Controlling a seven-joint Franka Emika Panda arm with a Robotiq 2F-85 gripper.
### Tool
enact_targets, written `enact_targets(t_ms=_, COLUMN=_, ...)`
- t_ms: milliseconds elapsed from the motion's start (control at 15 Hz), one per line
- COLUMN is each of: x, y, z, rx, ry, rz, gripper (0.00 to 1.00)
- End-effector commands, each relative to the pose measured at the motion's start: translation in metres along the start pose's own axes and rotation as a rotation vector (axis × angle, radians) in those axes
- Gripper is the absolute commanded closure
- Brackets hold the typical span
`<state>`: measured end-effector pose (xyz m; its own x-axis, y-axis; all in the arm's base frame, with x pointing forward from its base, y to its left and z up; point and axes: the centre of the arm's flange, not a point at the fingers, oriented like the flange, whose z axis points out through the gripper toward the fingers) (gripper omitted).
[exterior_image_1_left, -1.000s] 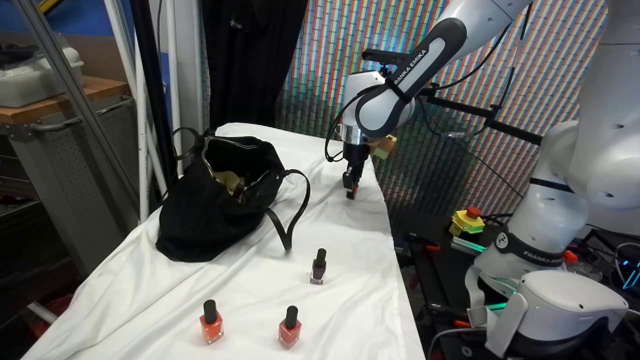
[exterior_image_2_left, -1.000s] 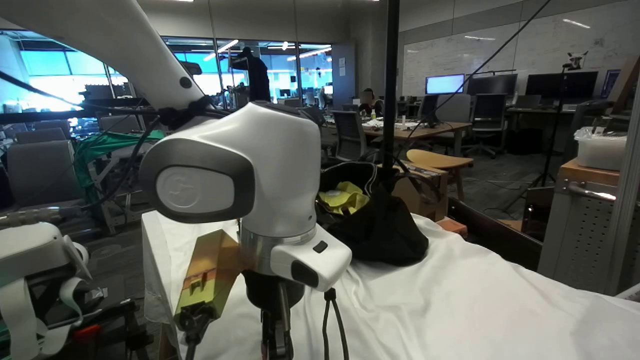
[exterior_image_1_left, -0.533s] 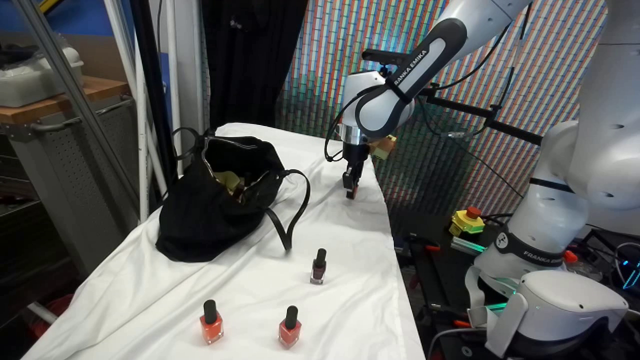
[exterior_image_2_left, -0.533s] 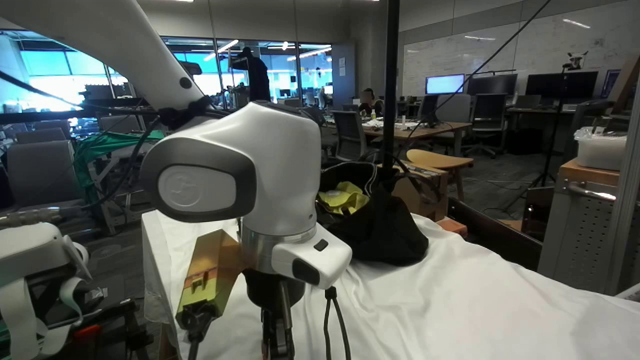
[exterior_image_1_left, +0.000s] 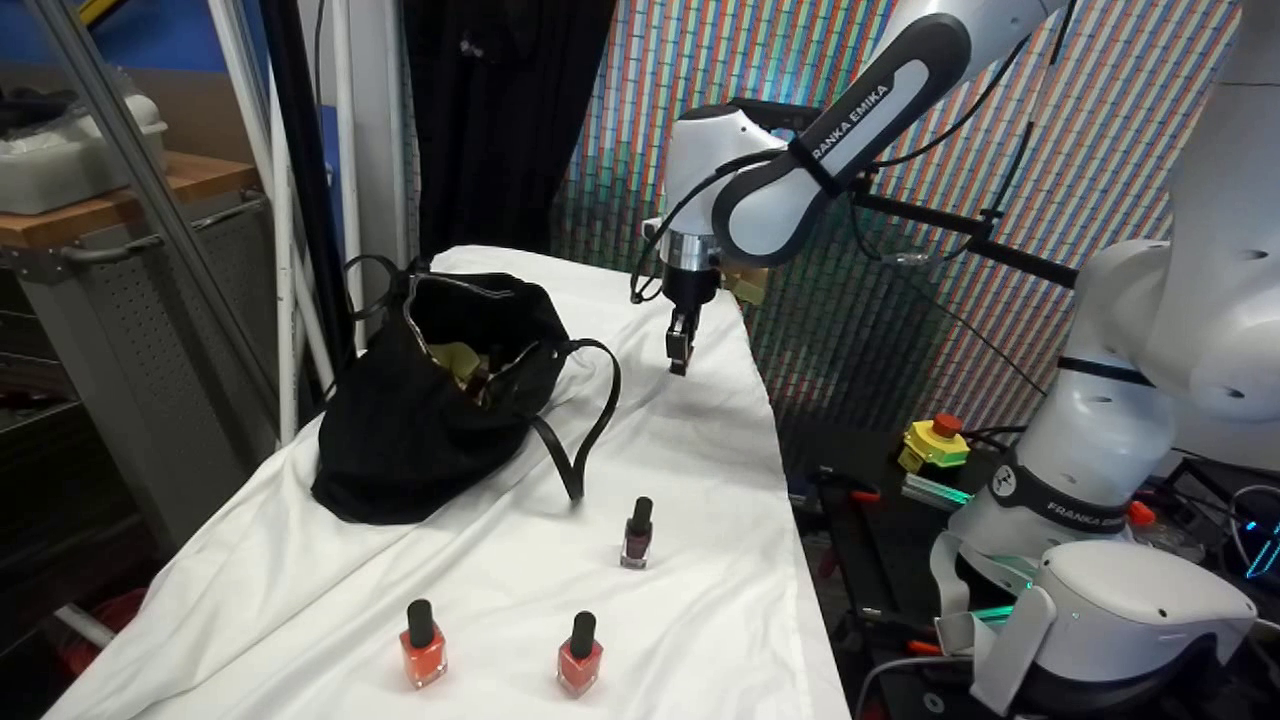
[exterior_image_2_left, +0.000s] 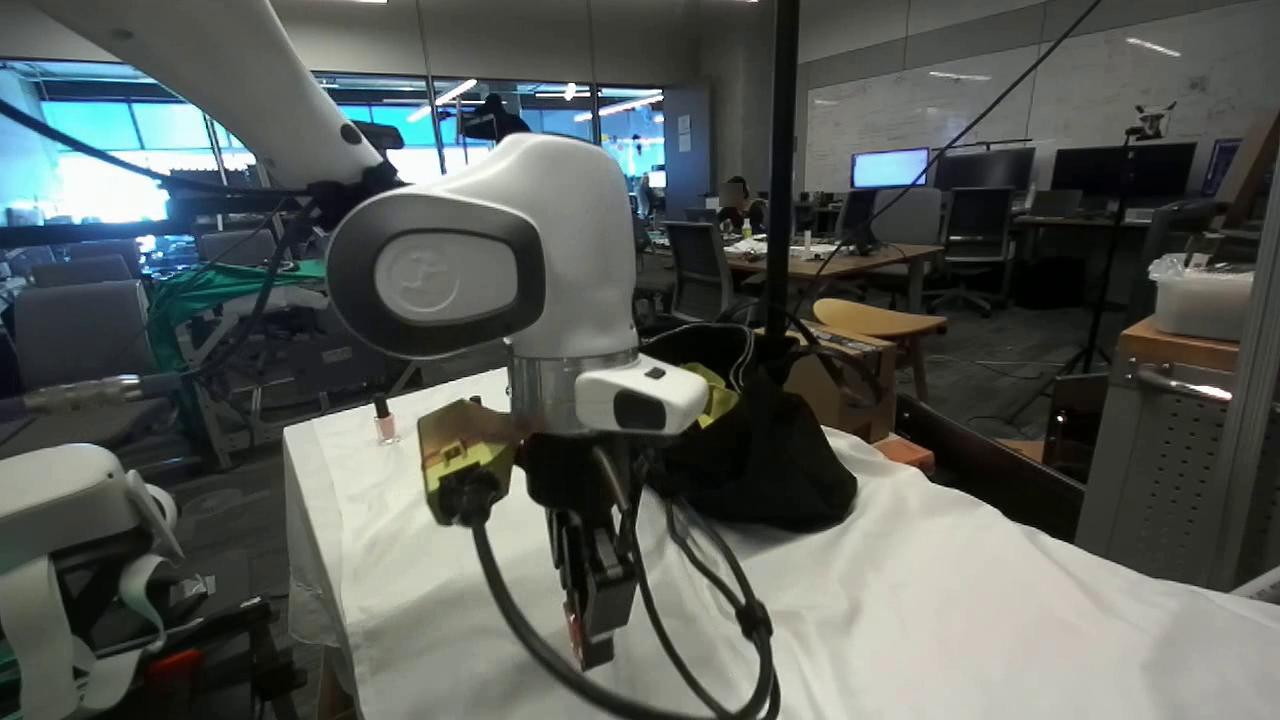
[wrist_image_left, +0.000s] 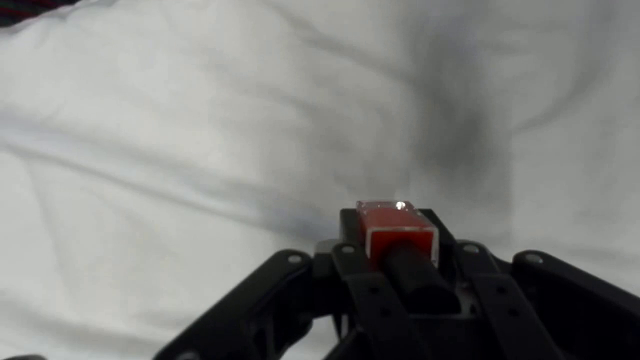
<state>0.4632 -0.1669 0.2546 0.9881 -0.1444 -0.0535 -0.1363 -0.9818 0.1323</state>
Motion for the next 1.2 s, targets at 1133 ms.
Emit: enact_targets(t_ms=1133, x=0.1, y=-0.157, z=-0.162, rx=0.096, ry=0.502, rz=-0.281, gripper=0.85)
